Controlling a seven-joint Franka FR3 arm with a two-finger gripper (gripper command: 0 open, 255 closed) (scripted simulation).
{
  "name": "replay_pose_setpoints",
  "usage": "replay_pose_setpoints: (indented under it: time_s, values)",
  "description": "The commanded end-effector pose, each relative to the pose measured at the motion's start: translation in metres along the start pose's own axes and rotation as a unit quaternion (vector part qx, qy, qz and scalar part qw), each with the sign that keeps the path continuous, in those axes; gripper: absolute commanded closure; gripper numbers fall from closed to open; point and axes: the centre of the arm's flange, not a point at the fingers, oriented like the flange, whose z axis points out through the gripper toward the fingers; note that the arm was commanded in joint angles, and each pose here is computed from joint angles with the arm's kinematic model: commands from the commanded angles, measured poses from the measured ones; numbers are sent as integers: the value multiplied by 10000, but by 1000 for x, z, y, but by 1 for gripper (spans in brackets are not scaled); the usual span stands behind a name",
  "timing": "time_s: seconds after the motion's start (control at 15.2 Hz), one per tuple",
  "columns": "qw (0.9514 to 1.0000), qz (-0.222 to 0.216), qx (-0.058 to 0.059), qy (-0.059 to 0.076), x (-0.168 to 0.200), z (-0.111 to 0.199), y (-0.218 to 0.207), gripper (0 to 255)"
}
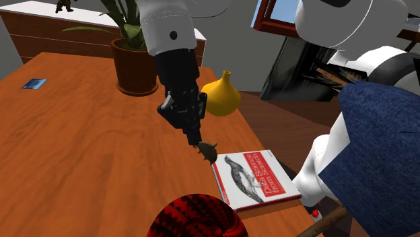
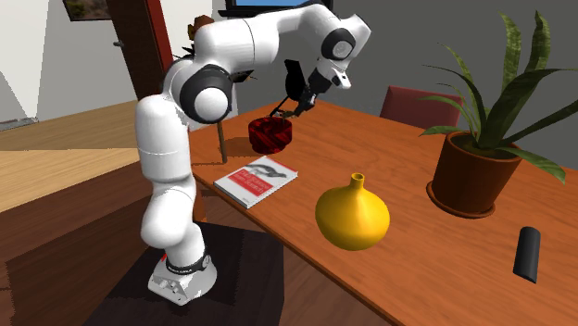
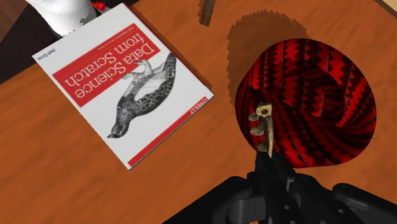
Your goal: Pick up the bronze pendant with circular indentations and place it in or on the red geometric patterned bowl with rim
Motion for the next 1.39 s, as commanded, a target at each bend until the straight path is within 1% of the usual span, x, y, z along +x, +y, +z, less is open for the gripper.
replay_pose_setpoints:
  time_s: [0.0, 0.66, 1.32]
  values:
    - [10000, 10, 2, 0, -13, 17, -18, 255]
    - [10000, 10, 2, 0, -82, 79, -106, 255]
    - [10000, 10, 2, 0, -55, 123, -97, 255]
